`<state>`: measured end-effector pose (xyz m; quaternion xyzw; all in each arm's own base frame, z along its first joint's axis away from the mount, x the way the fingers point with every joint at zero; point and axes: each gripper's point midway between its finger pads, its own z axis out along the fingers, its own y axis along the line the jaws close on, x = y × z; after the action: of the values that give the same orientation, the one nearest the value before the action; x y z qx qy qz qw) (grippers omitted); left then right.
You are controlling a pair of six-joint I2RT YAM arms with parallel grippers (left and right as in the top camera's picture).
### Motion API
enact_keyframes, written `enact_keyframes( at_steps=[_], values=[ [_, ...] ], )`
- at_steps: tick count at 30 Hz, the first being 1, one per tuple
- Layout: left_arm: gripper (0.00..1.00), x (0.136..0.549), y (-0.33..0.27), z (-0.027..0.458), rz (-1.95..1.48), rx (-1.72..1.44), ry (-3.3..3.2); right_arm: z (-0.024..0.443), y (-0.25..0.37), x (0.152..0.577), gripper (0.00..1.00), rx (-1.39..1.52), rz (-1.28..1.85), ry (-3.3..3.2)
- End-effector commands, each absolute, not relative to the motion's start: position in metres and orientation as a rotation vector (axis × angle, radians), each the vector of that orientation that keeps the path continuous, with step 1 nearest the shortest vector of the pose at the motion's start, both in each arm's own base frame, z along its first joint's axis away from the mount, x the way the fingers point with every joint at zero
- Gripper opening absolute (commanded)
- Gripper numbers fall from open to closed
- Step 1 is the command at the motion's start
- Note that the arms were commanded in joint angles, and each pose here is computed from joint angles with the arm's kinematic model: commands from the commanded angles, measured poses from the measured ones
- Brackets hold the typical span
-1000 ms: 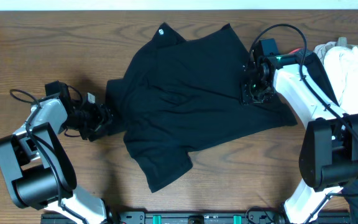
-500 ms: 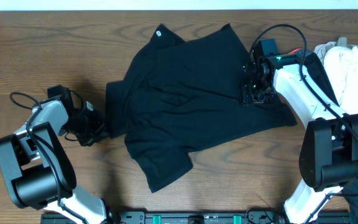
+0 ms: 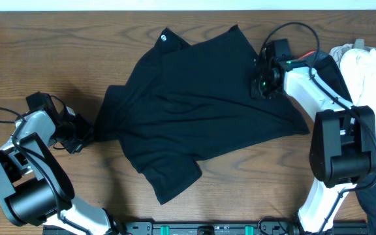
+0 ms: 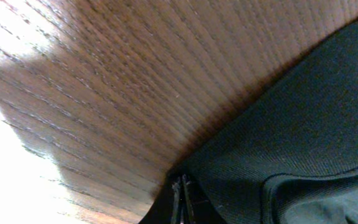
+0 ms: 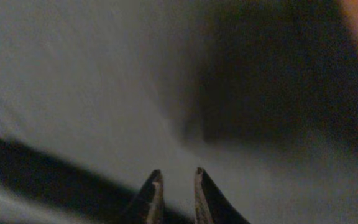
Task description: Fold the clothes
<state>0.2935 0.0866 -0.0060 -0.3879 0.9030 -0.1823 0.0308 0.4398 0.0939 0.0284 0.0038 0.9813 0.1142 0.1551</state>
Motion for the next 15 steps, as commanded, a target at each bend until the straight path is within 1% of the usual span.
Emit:
enact_keyframes(
  at_steps=[1, 6, 15],
  values=[
    [0.06, 0.254, 0.111, -0.043, -0.243, -1.298, 2.914, 0.037, 0.102, 0.456, 0.09, 0.105, 0.471, 2.74],
    [0.06, 0.253, 0.111, -0.043, -0.243, -1.299, 2.915, 0.03, 0.106, 0.48, 0.09, 0.145, 0.495, 2.658],
    [0.06, 0.261, 0.105, -0.042, -0.317, -1.252, 2.901, -0.023, 0.104, 0.503, 0.05, 0.225, 0.511, 2.629]
  ],
)
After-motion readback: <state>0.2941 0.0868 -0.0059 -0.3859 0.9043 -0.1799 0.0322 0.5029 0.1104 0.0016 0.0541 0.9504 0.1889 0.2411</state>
